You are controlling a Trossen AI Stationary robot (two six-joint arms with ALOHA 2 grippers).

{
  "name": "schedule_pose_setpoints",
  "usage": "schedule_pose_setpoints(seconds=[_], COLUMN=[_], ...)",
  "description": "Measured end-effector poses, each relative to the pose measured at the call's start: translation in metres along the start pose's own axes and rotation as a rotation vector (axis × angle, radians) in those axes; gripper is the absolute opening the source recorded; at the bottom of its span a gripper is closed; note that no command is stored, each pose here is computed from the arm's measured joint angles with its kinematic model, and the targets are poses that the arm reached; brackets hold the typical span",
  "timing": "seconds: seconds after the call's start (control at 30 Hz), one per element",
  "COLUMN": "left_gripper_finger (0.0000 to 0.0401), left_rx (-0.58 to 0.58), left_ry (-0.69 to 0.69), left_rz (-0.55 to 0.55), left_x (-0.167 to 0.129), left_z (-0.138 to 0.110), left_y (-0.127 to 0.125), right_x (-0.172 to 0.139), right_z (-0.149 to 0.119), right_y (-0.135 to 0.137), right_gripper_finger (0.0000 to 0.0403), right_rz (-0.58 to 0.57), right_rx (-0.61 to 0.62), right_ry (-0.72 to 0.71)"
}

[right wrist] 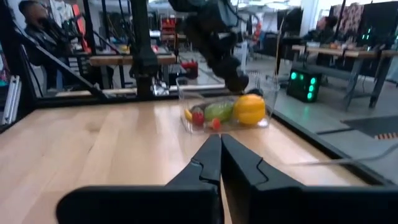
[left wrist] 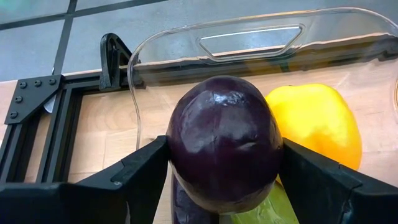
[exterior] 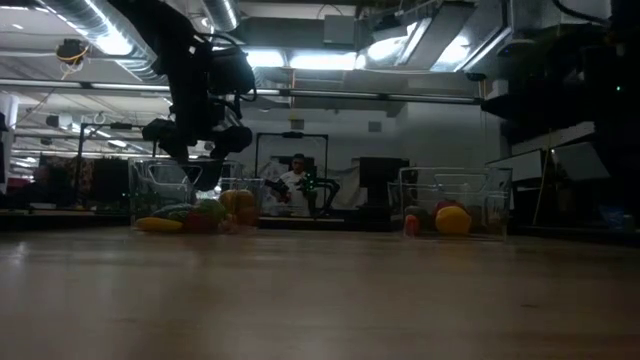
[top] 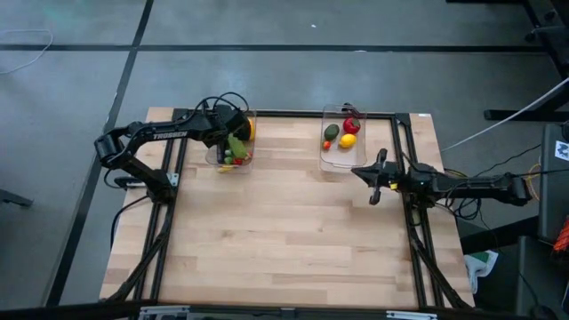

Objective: Sort produce into baskets
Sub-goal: Put the violet plum into the left transparent bin

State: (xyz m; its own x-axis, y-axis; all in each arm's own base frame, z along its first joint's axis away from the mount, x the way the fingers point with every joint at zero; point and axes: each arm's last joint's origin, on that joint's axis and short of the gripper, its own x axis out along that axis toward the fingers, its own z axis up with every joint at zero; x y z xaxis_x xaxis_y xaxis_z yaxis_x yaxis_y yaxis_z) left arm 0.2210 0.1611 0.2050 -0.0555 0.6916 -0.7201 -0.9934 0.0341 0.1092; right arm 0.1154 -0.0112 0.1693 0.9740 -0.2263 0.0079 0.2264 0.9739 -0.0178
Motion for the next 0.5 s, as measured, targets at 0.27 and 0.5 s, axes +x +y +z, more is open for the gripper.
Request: schedule_pose_setpoints(seconds=[0.27, 0.5], left_gripper_finger=[0.0279, 0.0279], left_rx=[-0.002, -0.003], left_ry=[0.0, 0.0], left_rz=[0.0, 0.0], left_x=[0.0, 0.0], left_z=[0.0, 0.0], left_y=[0.0, 0.0], right_x=[-0.0072, -0.0094], right_z=[0.0034, -0.0023], right_y=[-0.0013, -0.0017], right_gripper_finger=[0.0012, 0.0012], right_rz=[-0.002, -0.001], right_rx=[-0.012, -0.017], right_ry=[-0.04, 0.015])
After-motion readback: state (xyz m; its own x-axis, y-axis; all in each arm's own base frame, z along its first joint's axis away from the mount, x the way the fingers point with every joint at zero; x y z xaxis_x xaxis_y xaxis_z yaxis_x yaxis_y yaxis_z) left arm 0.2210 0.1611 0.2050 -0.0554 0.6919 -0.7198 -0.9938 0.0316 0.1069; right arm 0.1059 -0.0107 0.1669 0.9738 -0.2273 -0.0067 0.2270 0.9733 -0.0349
